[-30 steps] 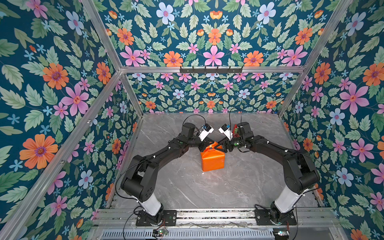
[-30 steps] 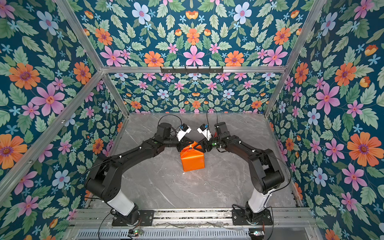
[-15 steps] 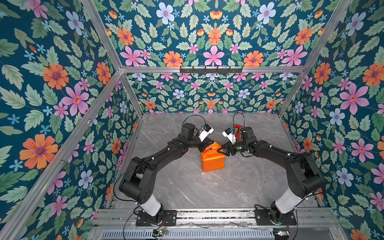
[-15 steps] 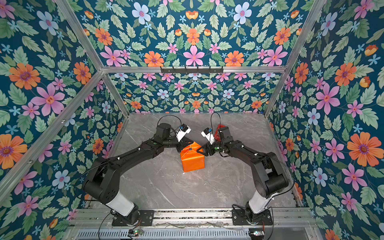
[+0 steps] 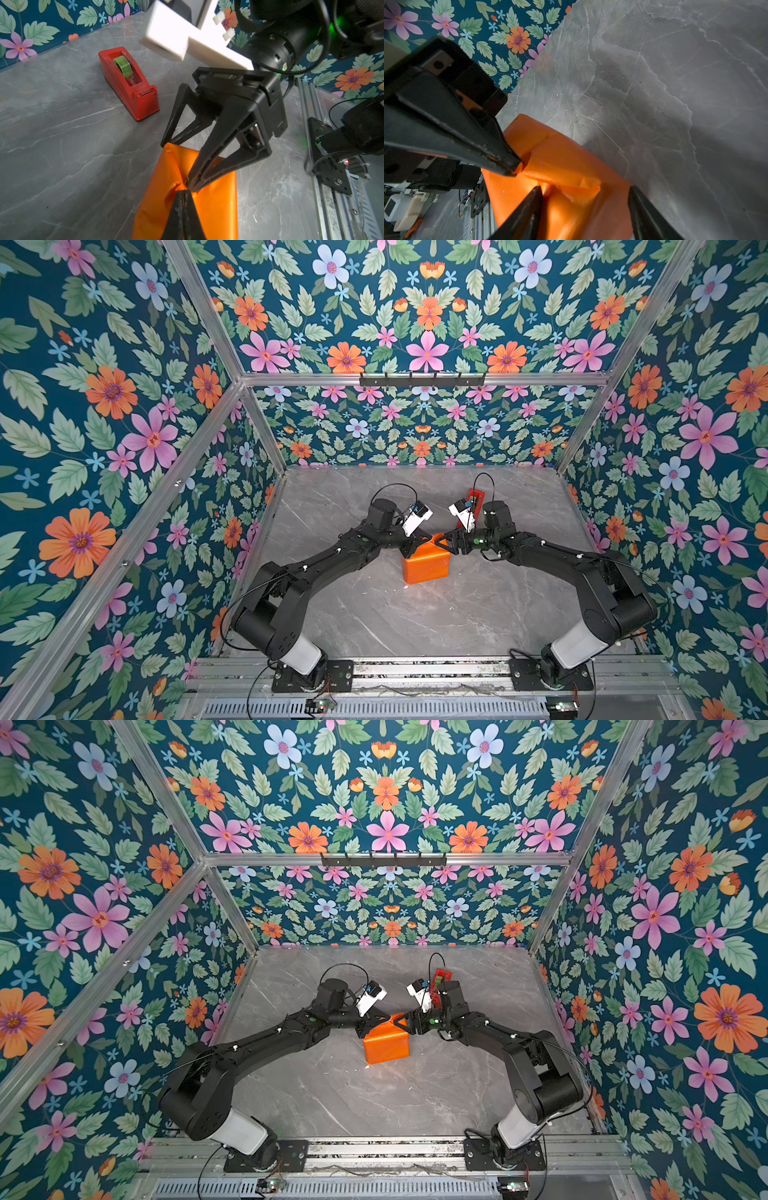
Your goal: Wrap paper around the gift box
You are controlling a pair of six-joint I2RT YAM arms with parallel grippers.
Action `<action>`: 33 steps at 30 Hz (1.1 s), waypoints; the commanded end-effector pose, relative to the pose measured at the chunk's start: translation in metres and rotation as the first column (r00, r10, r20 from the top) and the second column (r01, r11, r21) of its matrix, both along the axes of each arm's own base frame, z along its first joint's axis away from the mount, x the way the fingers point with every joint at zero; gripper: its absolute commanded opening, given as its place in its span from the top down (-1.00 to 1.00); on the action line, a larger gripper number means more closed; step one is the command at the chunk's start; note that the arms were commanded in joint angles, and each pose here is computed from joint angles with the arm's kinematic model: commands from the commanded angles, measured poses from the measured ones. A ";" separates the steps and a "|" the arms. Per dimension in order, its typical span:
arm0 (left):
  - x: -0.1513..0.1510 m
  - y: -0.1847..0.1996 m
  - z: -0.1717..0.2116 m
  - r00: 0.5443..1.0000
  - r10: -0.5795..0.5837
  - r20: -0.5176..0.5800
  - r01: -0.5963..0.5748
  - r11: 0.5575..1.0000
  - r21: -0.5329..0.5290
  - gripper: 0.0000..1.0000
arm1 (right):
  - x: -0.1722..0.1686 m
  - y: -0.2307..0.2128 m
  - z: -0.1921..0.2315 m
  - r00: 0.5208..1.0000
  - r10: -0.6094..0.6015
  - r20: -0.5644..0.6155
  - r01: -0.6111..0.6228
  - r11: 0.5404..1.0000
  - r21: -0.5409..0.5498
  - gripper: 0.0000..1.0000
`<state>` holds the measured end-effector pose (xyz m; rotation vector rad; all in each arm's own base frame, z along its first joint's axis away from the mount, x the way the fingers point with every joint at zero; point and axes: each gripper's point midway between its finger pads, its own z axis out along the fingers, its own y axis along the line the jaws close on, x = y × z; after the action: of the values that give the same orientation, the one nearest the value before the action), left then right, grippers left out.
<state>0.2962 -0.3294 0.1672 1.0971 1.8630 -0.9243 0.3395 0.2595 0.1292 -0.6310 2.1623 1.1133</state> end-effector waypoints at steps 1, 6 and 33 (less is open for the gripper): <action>-0.006 -0.003 0.000 1.000 0.006 -0.012 -0.007 1.000 -0.019 1.00 | 0.005 -0.009 -0.017 0.997 -0.075 -0.026 0.073 0.995 -0.071 -0.31; -0.015 0.001 -0.008 0.999 0.011 -0.049 -0.011 1.000 -0.017 1.00 | 0.005 -0.011 -0.021 0.995 -0.095 -0.033 0.092 0.992 -0.085 -0.31; -0.047 0.017 -0.039 0.990 -0.018 -0.141 0.021 1.000 0.022 0.36 | -0.002 -0.010 0.029 0.989 -0.137 -0.058 0.138 0.990 0.009 -0.40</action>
<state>0.2614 -0.3205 0.1517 1.0670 1.8698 -1.0139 0.3379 0.2490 0.1513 -0.5022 2.1953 1.0456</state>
